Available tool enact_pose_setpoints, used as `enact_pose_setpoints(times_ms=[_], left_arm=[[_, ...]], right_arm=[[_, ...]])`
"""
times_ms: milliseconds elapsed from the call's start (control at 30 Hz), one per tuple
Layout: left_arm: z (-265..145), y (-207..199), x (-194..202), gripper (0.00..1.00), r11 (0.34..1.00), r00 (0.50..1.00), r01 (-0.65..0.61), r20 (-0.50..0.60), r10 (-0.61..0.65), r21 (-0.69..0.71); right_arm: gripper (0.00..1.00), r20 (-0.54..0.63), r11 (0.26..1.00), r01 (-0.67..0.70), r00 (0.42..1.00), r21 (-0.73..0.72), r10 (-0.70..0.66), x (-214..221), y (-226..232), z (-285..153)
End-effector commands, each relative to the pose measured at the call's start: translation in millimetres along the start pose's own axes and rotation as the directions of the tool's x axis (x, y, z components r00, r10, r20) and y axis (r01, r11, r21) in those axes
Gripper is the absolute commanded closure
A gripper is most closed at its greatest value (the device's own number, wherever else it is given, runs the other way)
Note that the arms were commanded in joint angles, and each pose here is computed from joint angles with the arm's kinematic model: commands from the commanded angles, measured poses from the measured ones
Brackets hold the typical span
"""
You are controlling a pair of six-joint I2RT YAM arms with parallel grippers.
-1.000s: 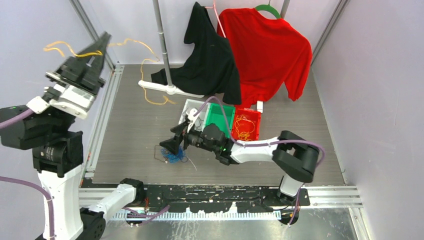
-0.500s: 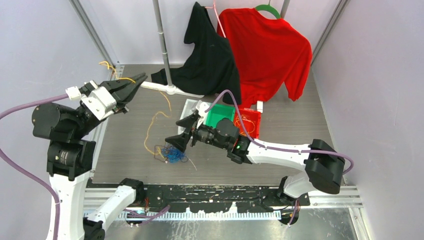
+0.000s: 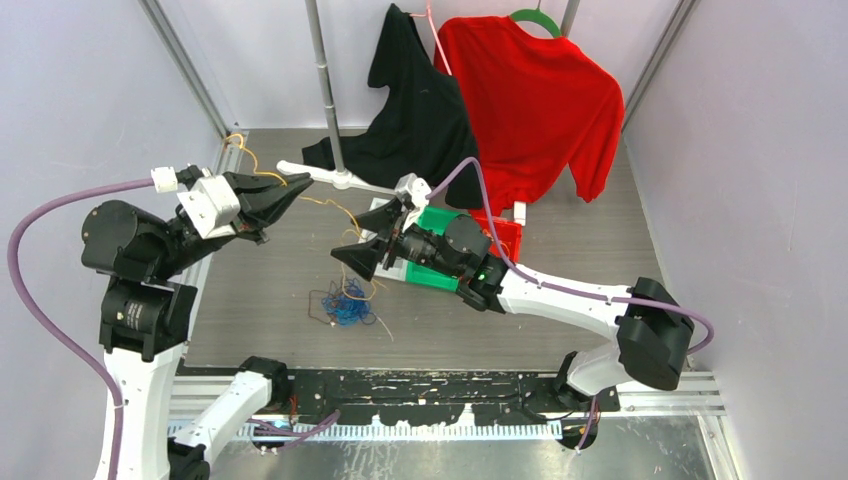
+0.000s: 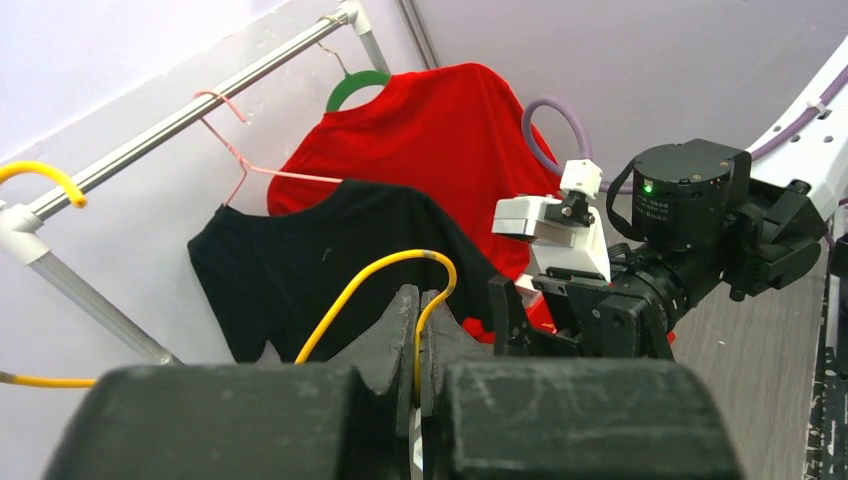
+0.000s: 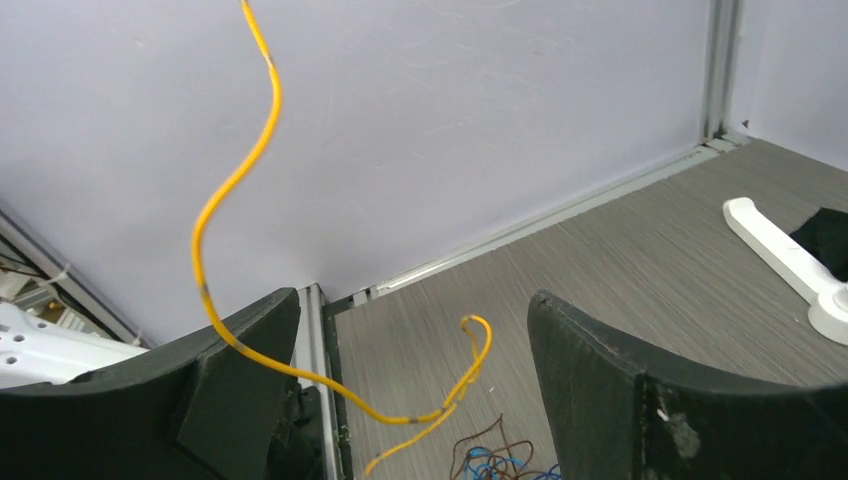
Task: Untangle the cables
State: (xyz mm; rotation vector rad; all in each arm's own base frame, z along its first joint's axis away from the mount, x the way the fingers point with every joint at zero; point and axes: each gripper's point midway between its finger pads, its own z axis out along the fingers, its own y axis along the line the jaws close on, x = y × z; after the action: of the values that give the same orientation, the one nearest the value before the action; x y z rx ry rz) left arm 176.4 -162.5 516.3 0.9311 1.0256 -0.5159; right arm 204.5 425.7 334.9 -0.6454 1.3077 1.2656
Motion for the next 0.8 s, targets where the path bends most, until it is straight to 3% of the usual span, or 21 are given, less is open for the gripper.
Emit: enact_pose_setpoints(times_ms=[0,100,233,300,533,767], left_arm=[[-1.0,-6.2,-6.0,1.00,1.000,1.000,0.015,0.016,-0.015,0.023],[-0.6,-6.2,-6.4,1.00,0.999,1.000,0.024,0.016,-0.024,0.025],[-1.6,-7.7,-3.2,1.00,0.999,0.999,0.037,0.005,-0.037,0.025],[-2.9,-9.1,-0.4,1.00,0.999,0.999,0.040,-0.002,-0.040,0.024],[-11.1,-29.0,42.7,1.00,0.991,0.988,0.116,-0.104,-0.110,0.060],[-24.5,-74.4,102.4,1.00,0.935,0.932,0.294,-0.275,-0.235,0.198]], right_arm=[[0.14,0.095,0.994,0.028,0.995,-0.103,-0.018,-37.7,23.9,8.8],[0.27,0.098,0.995,0.029,0.995,-0.095,-0.020,-39.2,21.2,10.4],[0.77,0.100,0.995,0.022,0.995,-0.100,-0.012,-42.7,21.1,10.2],[0.97,0.113,0.996,0.016,0.994,-0.084,-0.006,-46.5,18.6,7.2],[0.99,0.187,0.993,-0.106,0.976,-0.046,0.113,-79.4,7.5,-9.8],[0.99,0.268,0.968,-0.224,0.931,-0.116,0.248,-114.6,13.7,-19.0]])
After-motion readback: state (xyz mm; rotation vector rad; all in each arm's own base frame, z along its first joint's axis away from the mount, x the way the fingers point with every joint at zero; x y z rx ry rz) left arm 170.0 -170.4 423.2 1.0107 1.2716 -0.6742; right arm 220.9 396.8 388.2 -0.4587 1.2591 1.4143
